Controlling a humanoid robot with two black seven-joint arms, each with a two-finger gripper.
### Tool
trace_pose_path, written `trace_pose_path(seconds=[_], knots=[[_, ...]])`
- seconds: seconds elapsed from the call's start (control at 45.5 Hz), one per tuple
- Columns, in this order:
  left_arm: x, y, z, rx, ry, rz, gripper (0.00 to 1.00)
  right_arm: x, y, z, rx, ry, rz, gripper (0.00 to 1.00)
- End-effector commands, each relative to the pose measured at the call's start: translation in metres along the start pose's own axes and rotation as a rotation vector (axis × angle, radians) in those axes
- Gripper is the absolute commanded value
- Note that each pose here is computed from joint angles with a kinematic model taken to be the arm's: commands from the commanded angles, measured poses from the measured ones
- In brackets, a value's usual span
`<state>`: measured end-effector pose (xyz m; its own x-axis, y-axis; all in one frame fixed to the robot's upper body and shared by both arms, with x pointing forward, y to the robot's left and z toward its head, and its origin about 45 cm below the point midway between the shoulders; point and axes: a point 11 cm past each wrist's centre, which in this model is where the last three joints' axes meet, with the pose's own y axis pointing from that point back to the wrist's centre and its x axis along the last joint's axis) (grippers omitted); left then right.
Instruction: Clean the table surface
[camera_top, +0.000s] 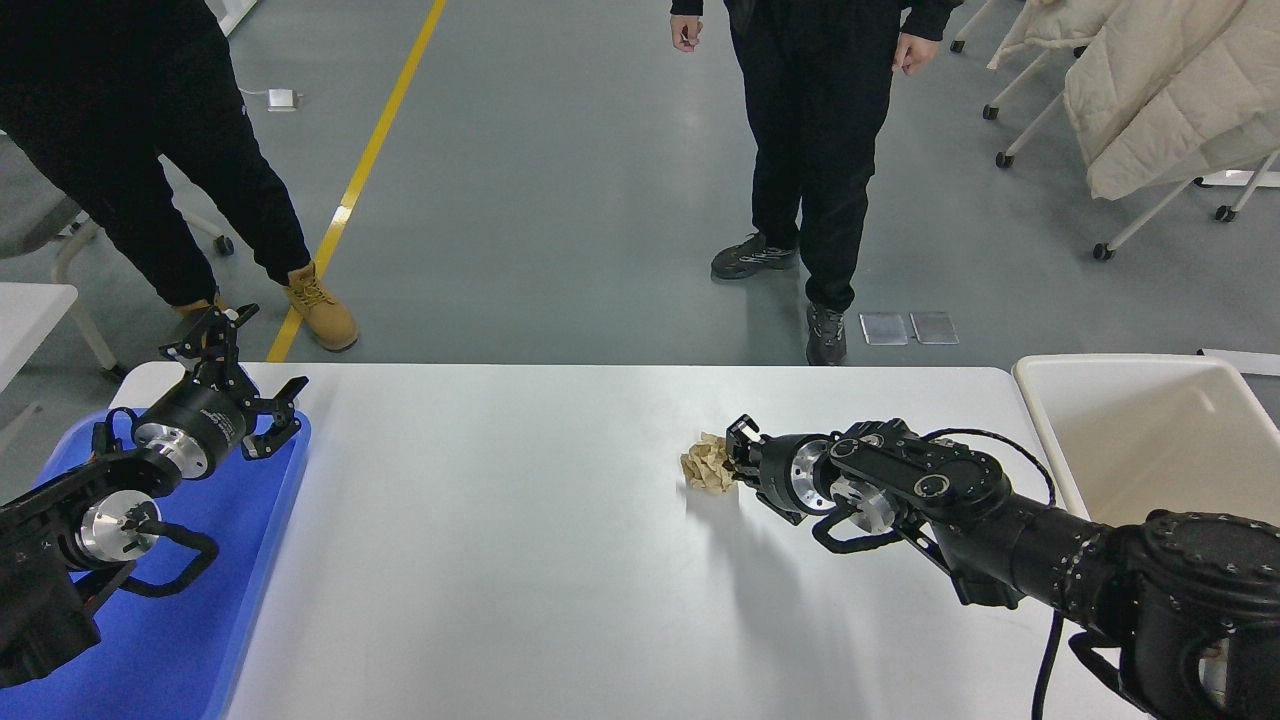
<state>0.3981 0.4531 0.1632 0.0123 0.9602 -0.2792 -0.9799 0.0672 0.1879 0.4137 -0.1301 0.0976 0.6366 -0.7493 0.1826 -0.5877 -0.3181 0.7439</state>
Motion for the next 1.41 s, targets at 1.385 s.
trace_pose_path(seconds=[1.385], knots=[[0.0,0.0,0.0,-0.001,0.001,0.0,1.0,0.191,0.325,-0.126,0.091,0.433,0.119,0.0]])
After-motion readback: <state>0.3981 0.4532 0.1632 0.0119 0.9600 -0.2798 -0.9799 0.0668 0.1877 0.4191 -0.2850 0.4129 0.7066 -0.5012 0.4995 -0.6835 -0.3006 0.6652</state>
